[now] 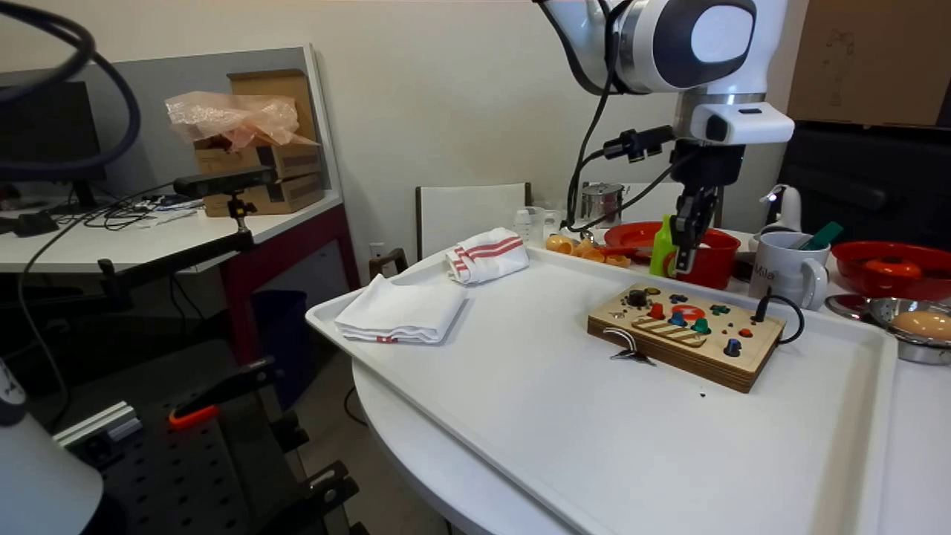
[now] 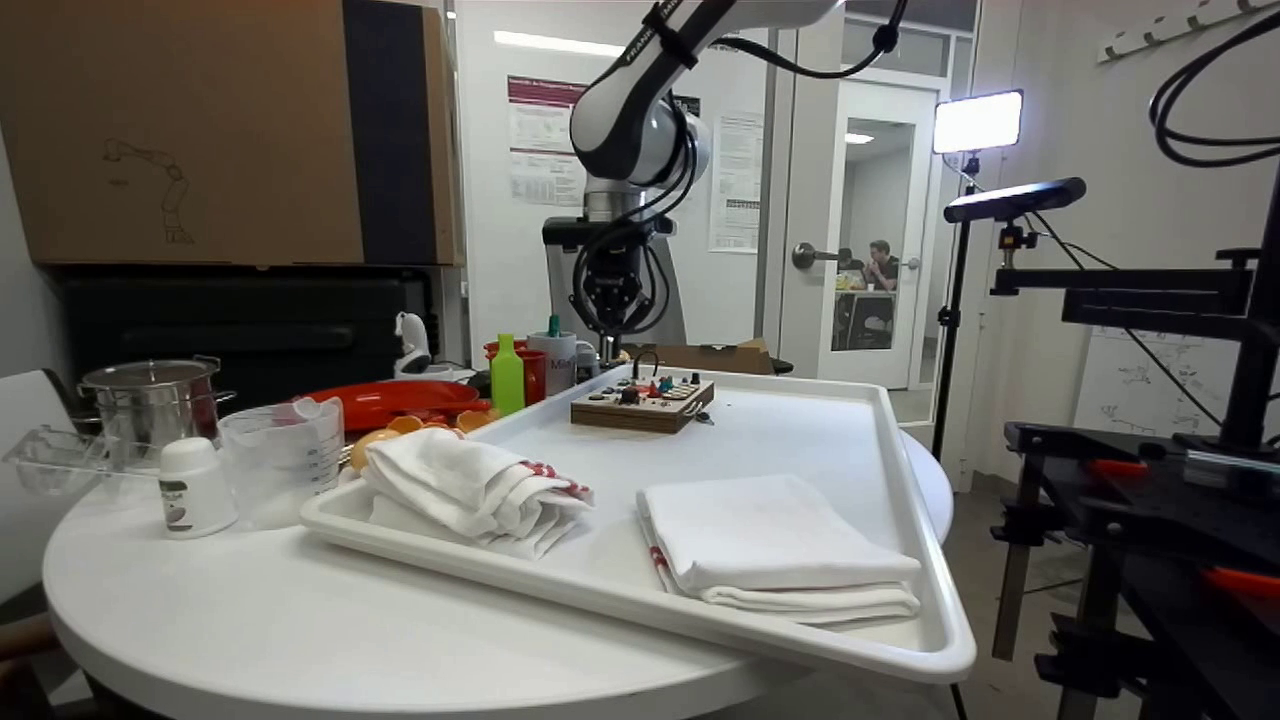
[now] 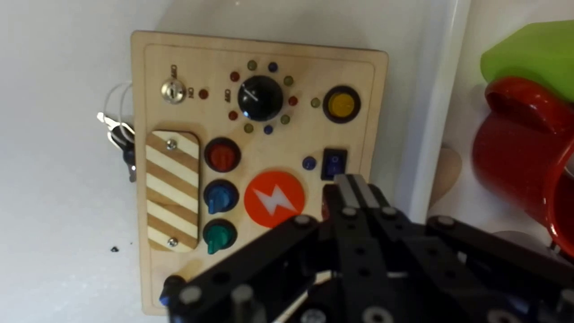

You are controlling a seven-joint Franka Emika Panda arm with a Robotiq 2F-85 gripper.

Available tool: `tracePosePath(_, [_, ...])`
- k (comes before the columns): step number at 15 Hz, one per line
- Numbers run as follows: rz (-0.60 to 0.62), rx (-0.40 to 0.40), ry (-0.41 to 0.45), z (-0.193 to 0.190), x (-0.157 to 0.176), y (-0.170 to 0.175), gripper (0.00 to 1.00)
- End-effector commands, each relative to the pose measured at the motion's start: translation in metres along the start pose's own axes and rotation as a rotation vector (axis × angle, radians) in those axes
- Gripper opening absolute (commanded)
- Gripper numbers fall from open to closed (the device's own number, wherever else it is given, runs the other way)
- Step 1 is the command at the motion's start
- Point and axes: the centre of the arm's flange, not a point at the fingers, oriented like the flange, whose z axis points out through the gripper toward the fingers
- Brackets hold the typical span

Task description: Push the button on the left

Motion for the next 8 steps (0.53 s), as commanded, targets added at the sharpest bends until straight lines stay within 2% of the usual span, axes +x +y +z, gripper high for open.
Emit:
tracePosePath(1, [-0.019,0.004,-0.007,0.0064,0.0039,-0.0134,0.00])
tracePosePath(8, [-0.014,0.004,0.011,0.0048,0.0033,-0.0153,0.00])
